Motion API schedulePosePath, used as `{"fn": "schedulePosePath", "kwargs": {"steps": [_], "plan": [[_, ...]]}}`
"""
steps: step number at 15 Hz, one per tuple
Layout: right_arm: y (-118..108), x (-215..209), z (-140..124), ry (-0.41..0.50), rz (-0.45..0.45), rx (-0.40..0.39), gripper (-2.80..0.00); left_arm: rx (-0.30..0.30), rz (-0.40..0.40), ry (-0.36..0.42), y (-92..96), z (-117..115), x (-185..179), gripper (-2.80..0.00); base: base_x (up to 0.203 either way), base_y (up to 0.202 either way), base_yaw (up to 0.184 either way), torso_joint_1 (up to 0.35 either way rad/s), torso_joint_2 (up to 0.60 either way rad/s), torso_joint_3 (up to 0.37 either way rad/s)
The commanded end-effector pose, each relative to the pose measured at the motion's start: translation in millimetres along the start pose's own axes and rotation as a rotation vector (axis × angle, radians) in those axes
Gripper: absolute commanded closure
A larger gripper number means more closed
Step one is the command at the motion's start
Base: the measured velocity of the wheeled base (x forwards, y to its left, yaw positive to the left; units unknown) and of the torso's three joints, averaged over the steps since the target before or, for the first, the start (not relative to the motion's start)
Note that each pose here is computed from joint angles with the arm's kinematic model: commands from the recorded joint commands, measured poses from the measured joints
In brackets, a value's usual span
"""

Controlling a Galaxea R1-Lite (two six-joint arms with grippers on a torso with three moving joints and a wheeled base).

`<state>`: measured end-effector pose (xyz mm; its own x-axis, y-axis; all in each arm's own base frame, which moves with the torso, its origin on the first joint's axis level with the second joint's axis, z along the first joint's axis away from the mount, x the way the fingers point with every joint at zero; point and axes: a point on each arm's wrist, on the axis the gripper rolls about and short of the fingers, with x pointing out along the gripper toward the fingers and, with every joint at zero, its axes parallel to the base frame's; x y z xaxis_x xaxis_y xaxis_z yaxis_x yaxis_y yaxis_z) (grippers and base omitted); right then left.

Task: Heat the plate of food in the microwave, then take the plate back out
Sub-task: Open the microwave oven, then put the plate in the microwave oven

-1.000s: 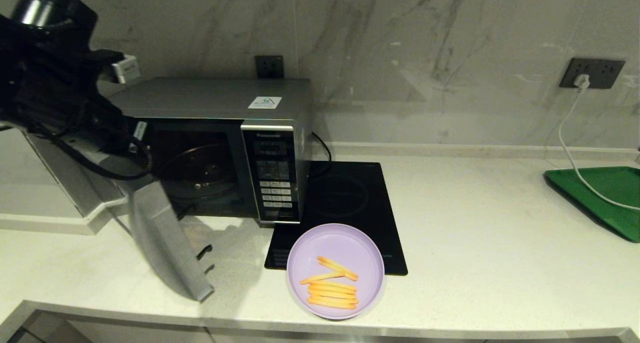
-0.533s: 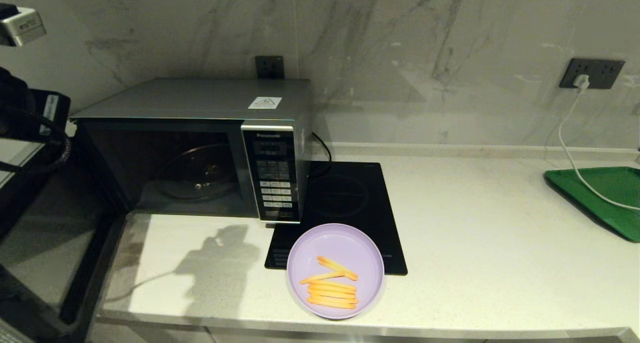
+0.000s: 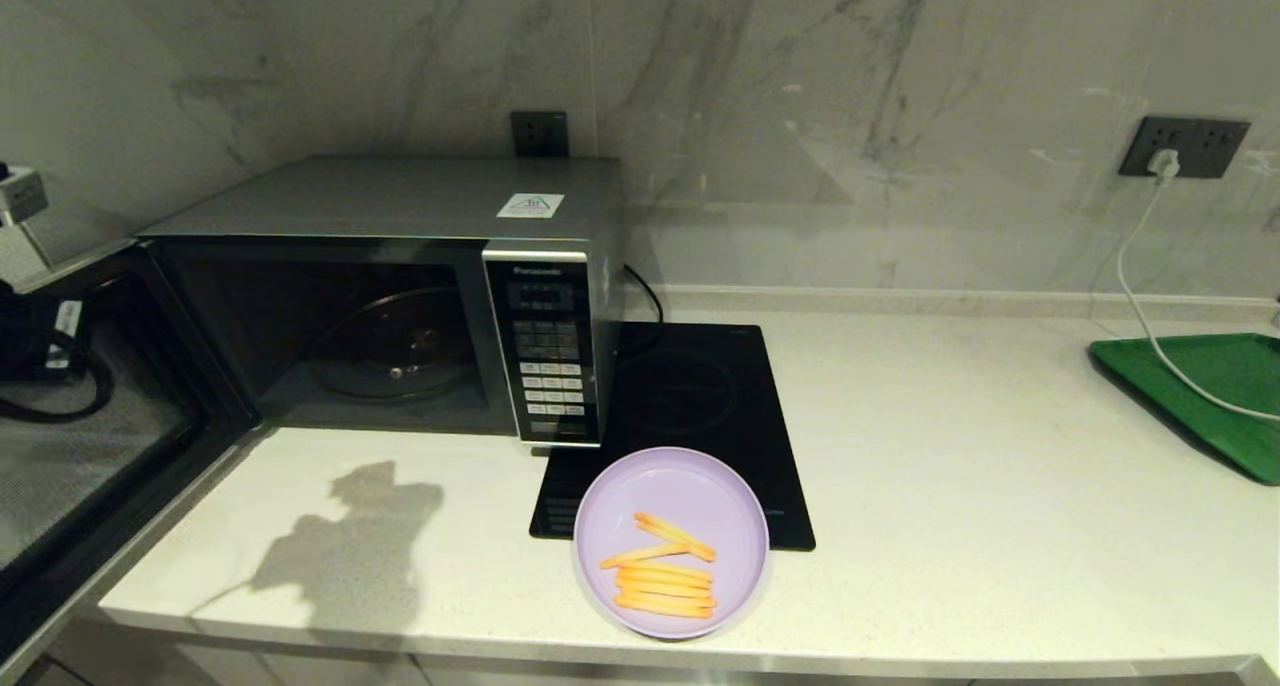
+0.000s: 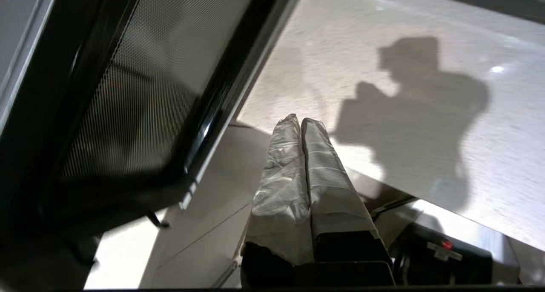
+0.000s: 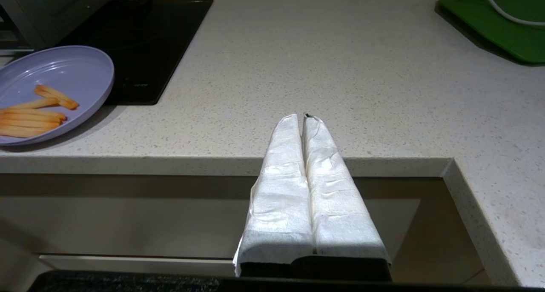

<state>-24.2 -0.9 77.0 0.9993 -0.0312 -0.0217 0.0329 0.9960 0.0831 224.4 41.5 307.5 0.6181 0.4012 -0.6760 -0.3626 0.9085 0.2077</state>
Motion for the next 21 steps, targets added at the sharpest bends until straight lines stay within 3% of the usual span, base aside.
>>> {"fn": "schedulePosePath", "kwargs": {"steps": [1, 11, 18, 21], "plan": [[0.0, 0.0, 0.0, 0.000, 0.001, 0.000, 0.00, -0.029, 0.057, 0.037, 13.8, 1.4, 18.0, 0.00, 0.000, 0.000, 0.000, 0.000, 0.00, 0.000], [0.0, 0.0, 0.0, 0.000, 0.002, 0.000, 0.00, -0.117, 0.153, 0.014, 43.8, 6.6, 31.2, 0.00, 0.000, 0.000, 0.000, 0.000, 0.00, 0.000], [0.0, 0.0, 0.0, 0.000, 0.001, 0.000, 0.00, -0.129, 0.161, 0.014, 45.9, 9.1, 40.0, 0.00, 0.000, 0.000, 0.000, 0.000, 0.00, 0.000], [0.0, 0.0, 0.0, 0.000, 0.001, 0.000, 0.00, -0.112, 0.130, -0.003, 38.1, 10.2, 35.3, 0.00, 0.000, 0.000, 0.000, 0.000, 0.00, 0.000]]}}
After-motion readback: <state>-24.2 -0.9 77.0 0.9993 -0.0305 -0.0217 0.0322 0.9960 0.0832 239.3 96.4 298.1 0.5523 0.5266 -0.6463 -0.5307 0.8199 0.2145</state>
